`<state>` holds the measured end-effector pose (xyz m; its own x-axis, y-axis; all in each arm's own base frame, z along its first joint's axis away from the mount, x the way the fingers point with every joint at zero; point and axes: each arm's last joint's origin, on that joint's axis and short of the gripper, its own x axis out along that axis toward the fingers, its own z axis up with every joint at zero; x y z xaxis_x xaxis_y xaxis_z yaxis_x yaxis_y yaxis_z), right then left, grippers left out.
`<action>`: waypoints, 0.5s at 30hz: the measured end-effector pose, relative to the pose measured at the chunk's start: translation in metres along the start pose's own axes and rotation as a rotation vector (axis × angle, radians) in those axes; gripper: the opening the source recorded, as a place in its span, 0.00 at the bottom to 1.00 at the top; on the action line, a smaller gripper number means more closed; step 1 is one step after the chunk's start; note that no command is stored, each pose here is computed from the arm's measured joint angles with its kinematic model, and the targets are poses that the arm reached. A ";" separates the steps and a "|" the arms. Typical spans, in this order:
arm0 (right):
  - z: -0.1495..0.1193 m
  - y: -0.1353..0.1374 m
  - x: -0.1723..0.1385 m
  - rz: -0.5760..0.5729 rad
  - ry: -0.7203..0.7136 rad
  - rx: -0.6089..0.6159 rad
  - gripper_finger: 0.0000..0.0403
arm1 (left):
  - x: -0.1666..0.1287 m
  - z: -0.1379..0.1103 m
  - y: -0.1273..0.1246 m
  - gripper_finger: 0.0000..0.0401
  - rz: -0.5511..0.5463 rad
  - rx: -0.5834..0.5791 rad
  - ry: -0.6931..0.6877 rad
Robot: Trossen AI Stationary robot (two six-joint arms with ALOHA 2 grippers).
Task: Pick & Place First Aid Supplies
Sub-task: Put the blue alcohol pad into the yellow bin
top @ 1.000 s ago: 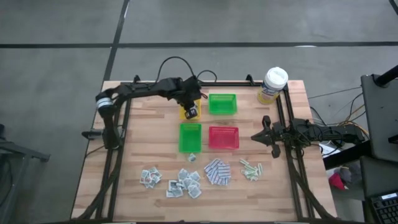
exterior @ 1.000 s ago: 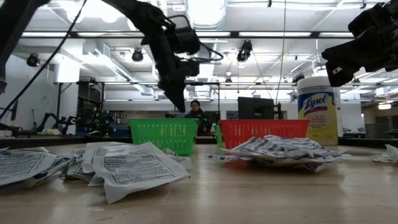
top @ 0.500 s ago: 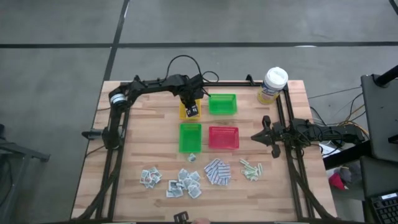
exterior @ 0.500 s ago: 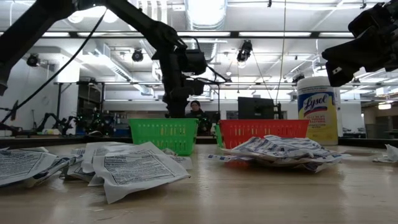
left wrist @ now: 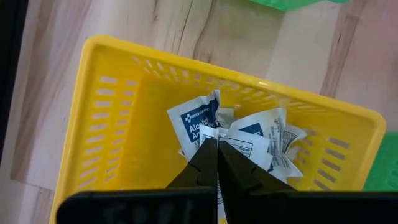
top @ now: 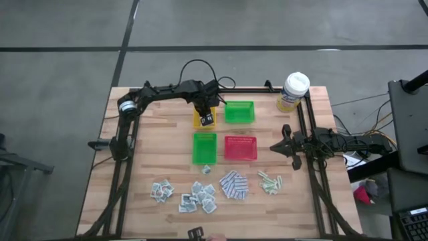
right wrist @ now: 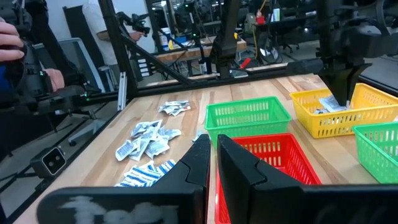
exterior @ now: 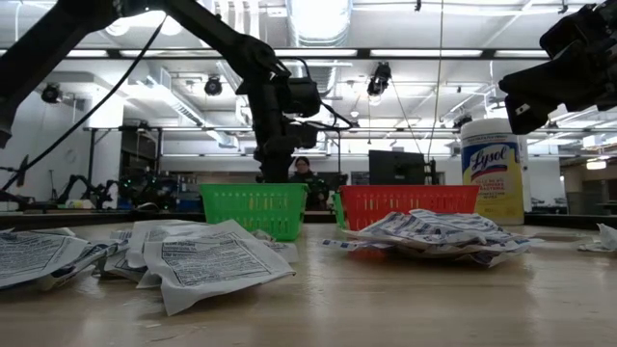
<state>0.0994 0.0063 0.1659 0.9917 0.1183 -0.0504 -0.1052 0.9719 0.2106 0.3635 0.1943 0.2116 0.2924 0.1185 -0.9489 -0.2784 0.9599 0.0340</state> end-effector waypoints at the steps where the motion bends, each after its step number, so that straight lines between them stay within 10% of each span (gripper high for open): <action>1: 0.000 0.000 0.000 0.000 0.000 0.000 0.07 | 0.000 0.000 0.000 0.02 0.000 0.000 0.000; 15: 0.000 0.000 0.000 0.000 0.000 0.000 0.07 | 0.000 0.001 0.000 0.36 0.003 -0.007 -0.009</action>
<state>0.0994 0.0063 0.1659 0.9917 0.1181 -0.0504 -0.1051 0.9719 0.2107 0.3642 0.1948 0.2117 0.2996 0.1238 -0.9460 -0.2854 0.9578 0.0349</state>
